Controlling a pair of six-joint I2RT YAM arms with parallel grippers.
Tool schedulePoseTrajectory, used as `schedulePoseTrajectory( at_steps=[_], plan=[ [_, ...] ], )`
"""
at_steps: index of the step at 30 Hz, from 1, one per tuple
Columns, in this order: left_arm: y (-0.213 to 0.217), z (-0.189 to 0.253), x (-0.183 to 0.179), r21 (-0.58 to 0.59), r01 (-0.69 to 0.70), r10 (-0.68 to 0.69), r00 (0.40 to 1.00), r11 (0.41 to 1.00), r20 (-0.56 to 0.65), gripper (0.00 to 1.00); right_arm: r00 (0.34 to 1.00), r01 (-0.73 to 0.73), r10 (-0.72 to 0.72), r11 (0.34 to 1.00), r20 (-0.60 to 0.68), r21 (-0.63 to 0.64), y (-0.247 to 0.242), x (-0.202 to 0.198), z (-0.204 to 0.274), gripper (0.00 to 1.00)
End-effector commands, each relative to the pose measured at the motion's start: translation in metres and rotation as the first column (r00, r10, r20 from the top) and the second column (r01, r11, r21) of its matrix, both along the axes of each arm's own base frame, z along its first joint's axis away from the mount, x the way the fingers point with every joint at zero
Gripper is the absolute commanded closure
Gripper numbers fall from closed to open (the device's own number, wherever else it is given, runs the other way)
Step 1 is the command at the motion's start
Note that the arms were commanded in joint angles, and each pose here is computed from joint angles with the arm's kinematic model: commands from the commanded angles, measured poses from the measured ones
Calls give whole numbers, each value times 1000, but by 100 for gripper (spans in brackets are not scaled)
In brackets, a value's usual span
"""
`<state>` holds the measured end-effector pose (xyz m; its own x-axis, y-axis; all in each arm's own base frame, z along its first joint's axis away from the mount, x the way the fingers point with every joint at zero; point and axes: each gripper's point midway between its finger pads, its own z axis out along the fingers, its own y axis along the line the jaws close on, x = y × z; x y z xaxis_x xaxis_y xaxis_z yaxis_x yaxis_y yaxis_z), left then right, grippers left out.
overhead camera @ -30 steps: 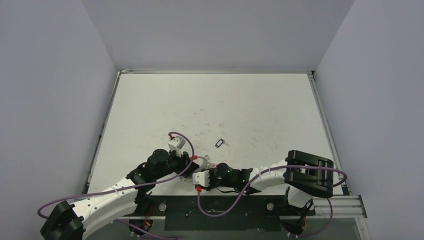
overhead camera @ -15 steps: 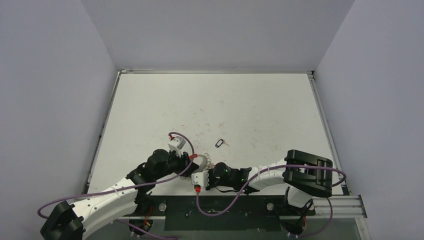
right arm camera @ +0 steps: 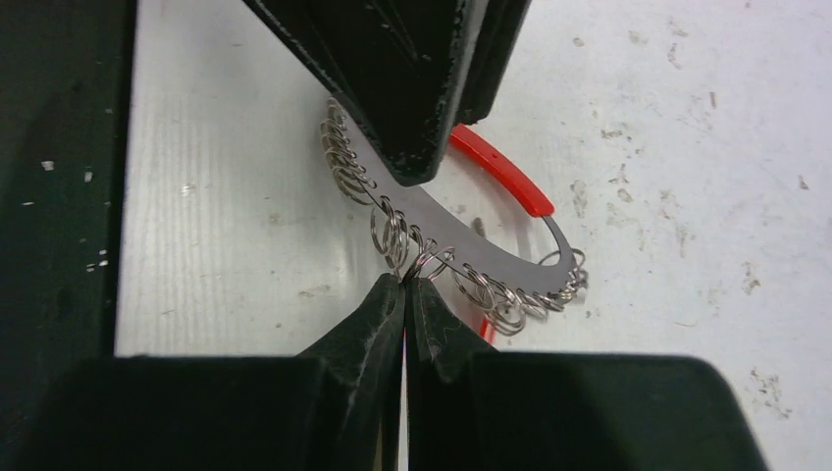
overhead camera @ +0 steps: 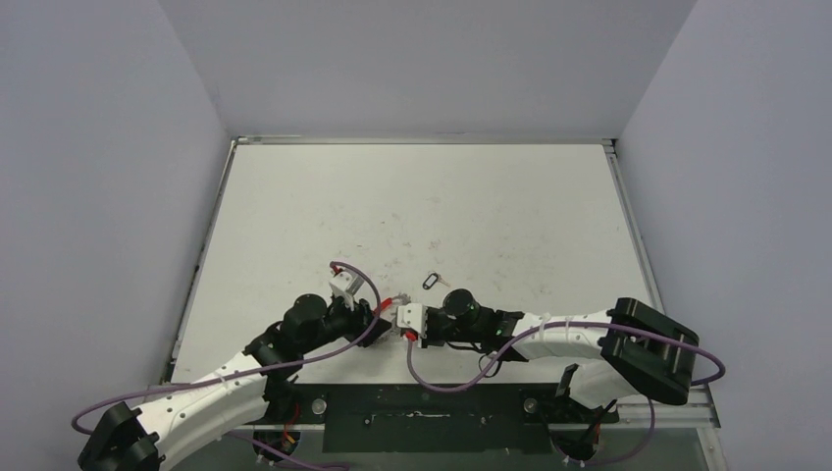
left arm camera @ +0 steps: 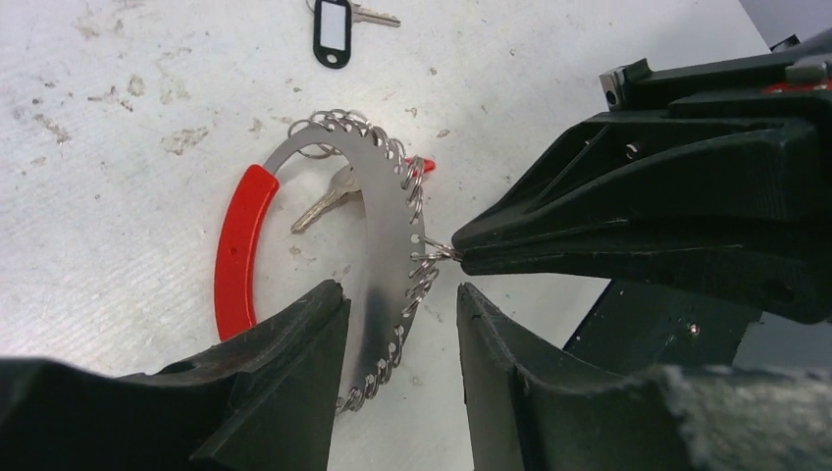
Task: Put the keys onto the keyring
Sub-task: Adjust the keyring at the center of the board.
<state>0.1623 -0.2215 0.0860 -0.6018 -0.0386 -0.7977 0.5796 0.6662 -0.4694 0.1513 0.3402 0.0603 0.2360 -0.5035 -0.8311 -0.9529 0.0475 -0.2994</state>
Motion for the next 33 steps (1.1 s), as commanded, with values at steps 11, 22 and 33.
schedulePoseTrajectory(
  at_steps=[11,22,33],
  plan=[
    [-17,56,-16,93,335,-326,755,938,568,51,942,-302,308,951,-137,64,-8,-41,47,100],
    [-24,62,-28,253,403,-430,448,880,784,62,863,-476,469,879,-186,9,-20,-50,61,100],
    [-40,59,-37,336,489,-528,331,805,782,67,846,-500,494,866,-200,23,-15,-52,68,100]
  ],
)
